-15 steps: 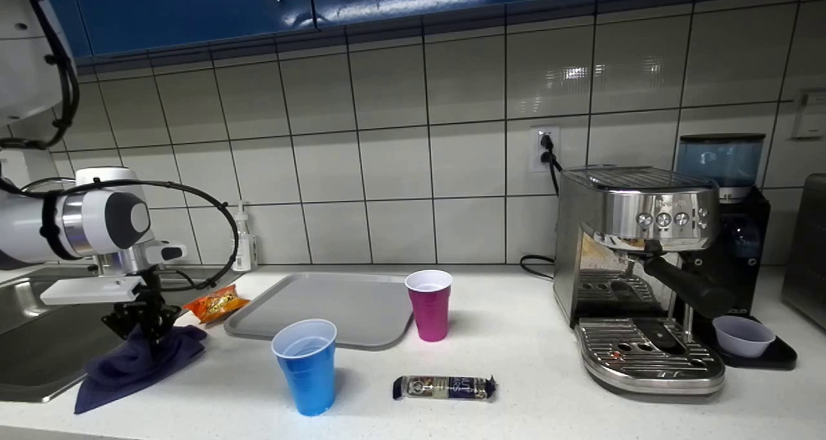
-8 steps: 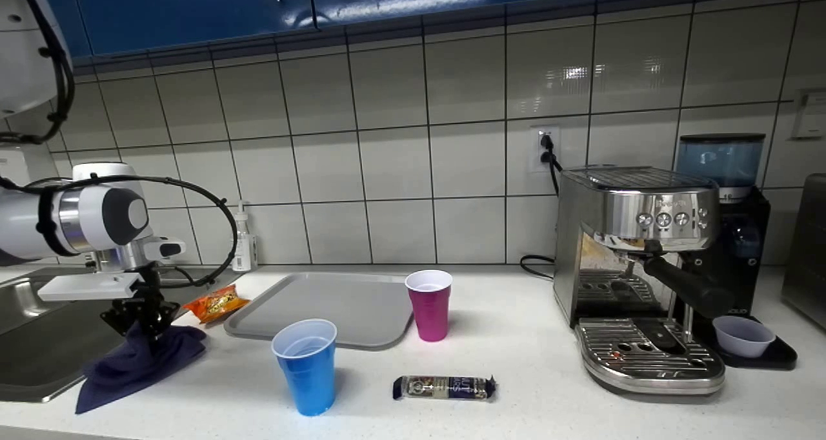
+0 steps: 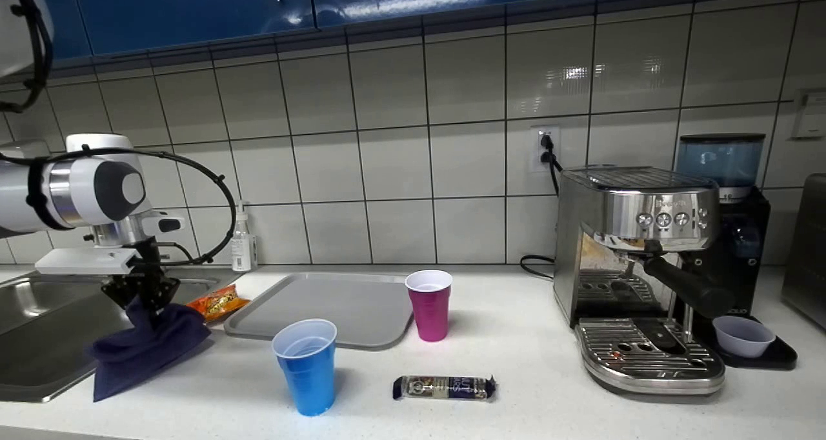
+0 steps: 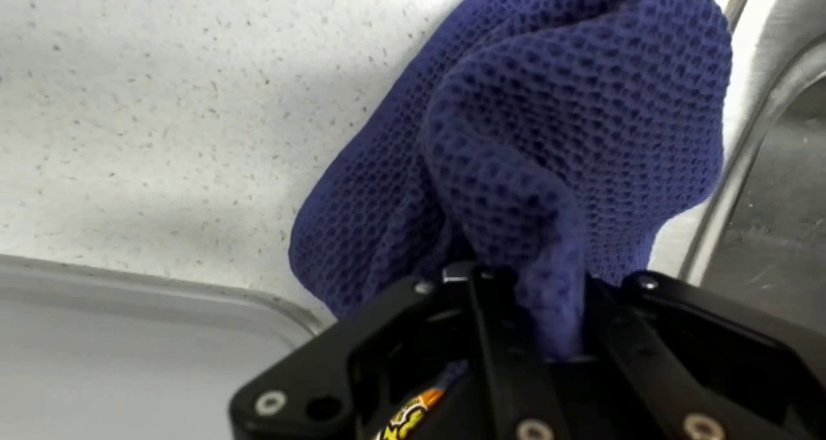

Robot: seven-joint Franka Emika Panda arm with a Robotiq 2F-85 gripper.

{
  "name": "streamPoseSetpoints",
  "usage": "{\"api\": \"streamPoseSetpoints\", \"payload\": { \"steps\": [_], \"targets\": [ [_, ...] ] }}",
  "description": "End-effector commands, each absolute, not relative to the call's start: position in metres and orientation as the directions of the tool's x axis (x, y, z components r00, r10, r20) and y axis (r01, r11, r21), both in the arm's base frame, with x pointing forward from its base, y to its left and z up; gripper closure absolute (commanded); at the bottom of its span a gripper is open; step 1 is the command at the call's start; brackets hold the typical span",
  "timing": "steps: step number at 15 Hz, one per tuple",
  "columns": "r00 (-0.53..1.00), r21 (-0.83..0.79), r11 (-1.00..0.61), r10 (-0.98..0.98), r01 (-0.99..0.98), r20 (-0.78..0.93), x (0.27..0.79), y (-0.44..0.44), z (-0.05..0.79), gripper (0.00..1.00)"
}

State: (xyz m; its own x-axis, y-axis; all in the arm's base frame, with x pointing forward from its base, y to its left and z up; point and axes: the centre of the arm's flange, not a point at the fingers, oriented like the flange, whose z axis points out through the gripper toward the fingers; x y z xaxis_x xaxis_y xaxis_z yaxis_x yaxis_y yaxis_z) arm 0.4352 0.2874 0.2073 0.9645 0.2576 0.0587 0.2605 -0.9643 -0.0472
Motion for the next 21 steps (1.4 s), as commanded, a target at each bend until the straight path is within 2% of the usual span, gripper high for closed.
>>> {"api": "streamPoseSetpoints", "payload": {
  "steps": [1,21],
  "targets": [
    [0.974,-0.064,-0.974,0.210,0.215,0.080,0.434,0.270,0.239,0.98],
    [0.982,-0.106,-0.994,-0.046,-0.027,0.183,0.536,0.207,0.281,0.98]
  ]
}}
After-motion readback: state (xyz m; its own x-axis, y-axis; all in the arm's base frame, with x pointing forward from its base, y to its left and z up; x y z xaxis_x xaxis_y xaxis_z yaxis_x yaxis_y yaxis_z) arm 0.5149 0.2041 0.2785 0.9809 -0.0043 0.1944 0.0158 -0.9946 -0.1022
